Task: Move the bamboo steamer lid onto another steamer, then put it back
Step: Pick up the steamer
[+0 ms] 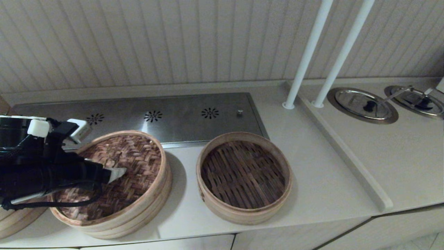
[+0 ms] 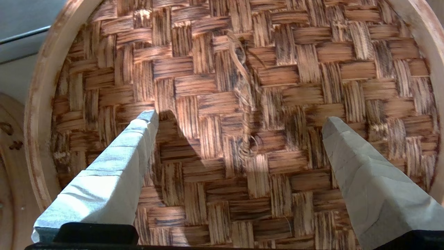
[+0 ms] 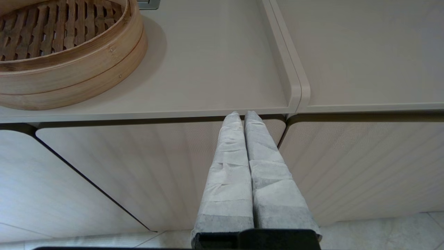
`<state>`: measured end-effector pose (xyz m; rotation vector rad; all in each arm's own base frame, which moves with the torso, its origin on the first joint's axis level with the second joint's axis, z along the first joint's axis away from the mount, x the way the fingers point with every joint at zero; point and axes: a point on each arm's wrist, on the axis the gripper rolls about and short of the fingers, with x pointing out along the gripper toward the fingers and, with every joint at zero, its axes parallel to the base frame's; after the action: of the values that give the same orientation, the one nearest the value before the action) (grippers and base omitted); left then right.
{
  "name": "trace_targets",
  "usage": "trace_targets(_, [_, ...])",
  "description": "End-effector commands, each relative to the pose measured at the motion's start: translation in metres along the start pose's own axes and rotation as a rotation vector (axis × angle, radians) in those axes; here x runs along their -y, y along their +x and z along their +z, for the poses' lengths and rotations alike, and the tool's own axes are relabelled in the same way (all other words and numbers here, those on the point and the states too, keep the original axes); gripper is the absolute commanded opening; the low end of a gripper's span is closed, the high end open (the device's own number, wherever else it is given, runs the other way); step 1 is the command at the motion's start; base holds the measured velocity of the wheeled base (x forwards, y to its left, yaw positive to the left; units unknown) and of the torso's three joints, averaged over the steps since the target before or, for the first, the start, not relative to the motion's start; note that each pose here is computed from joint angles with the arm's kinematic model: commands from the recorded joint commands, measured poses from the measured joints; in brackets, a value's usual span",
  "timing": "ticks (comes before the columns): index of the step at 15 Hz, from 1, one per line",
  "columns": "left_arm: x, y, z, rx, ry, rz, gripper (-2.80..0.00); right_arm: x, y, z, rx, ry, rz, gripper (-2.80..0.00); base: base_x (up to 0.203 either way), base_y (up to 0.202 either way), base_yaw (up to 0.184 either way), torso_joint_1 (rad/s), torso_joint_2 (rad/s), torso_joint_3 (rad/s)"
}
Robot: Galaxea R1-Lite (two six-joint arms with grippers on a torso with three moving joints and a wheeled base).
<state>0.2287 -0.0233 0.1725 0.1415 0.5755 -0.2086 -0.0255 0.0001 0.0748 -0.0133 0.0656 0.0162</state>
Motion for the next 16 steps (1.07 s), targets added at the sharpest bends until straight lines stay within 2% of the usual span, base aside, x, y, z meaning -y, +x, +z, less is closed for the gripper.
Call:
trace_targets(1, [0.001,0.000,0.001,0.003,0.005,-0.004,0.00,0.000,0.000,0.000,-0.002,0.000,0.001,-2.80,0.000,0.000,0.000,0.000,0.00,0.000])
trace_targets(3, [0.002,0.001,0.000,-0.001,0.005,-0.004,0.00,0.000,0.000,0.000,-0.001,0.000,0.001,-2.80,0.000,0.000,0.000,0.000,0.00,0.000])
trace_targets(4, [0.001,0.001,0.000,-0.002,0.007,0.007,-2.80,0.000,0.000,0.000,0.001,0.000,0.001,-2.80,0.000,0.000,0.000,0.000,0.00,0.000])
trace_targets(11, [0.002,-0.002,0.015,0.045,0.009,0.015,-2.80,0.000,0.000,0.000,0.002,0.000,0.000,-2.80,0.000,0.000,0.000,0.000,0.00,0.000])
trace_targets(16, [0.003,0.002,0.012,0.031,0.012,0.011,-2.80,0.000,0.000,0.000,0.001,0.000,0.000,-2.80,0.000,0.000,0.000,0.000,0.00,0.000])
